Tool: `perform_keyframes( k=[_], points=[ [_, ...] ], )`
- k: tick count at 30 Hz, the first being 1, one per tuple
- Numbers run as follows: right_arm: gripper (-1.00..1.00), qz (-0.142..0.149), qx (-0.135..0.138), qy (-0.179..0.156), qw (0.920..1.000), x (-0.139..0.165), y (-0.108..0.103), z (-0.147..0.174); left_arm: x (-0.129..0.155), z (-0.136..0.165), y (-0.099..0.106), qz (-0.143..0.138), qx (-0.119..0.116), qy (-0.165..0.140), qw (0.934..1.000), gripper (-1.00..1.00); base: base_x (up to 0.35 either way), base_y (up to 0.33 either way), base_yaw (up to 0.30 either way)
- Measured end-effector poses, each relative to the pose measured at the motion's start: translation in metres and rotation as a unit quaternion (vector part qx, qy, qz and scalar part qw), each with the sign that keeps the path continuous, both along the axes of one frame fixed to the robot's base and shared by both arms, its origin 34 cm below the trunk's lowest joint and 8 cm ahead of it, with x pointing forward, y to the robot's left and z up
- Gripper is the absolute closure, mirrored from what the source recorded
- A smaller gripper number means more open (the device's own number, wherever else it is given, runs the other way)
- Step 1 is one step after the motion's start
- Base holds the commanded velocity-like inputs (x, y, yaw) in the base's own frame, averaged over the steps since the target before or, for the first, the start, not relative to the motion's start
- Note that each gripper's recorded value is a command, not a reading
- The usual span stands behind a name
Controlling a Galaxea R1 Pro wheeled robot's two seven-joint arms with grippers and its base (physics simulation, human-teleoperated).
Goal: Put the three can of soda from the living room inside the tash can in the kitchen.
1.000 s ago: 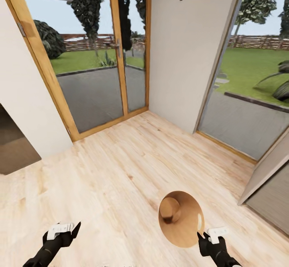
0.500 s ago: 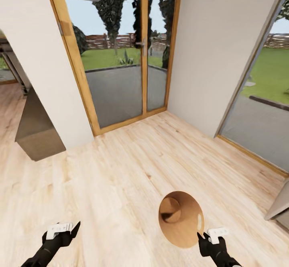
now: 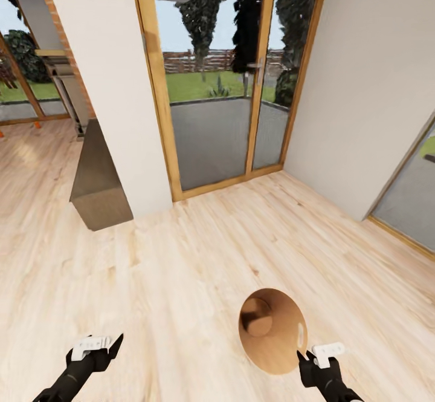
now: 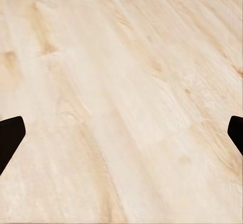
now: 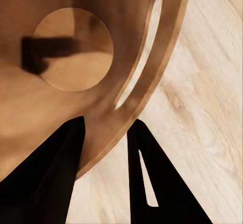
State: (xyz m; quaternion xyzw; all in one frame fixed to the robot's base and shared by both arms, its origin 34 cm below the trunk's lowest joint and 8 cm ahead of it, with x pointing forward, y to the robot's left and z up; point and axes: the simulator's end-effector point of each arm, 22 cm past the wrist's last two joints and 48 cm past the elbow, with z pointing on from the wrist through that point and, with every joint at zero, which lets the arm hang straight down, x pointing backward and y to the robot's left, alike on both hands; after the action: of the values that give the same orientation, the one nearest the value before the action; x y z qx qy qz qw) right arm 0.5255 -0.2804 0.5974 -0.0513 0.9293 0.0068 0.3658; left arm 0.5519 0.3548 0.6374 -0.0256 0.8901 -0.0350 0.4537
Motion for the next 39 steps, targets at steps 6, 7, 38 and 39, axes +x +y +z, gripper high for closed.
perform_keyframes(
  k=[6,7,38,39],
  points=[
    [1.0,0.0,0.0,0.001,1.0,0.0,0.0,0.0,0.0,0.0,0.0,-0.001,0.0,0.0,1.0,-1.0,0.188,0.095,0.254],
    [1.0,0.0,0.0,0.001,1.0,0.0,0.0,0.0,0.0,0.0,0.0,-0.001,-0.001,0.0,1.0,-1.0,0.215,0.039,0.254],
    [1.0,0.0,0.0,0.001,1.0,0.0,0.0,0.0,-0.003,-0.003,0.013,0.045,-0.037,0.002,0.9983,-1.0,0.178,0.111,0.061],
    [1.0,0.0,0.0,0.001,1.0,-0.001,0.0,-0.001,-0.003,-0.003,0.013,0.045,-0.037,0.002,0.9983,-1.0,0.006,0.265,0.0]
  ],
)
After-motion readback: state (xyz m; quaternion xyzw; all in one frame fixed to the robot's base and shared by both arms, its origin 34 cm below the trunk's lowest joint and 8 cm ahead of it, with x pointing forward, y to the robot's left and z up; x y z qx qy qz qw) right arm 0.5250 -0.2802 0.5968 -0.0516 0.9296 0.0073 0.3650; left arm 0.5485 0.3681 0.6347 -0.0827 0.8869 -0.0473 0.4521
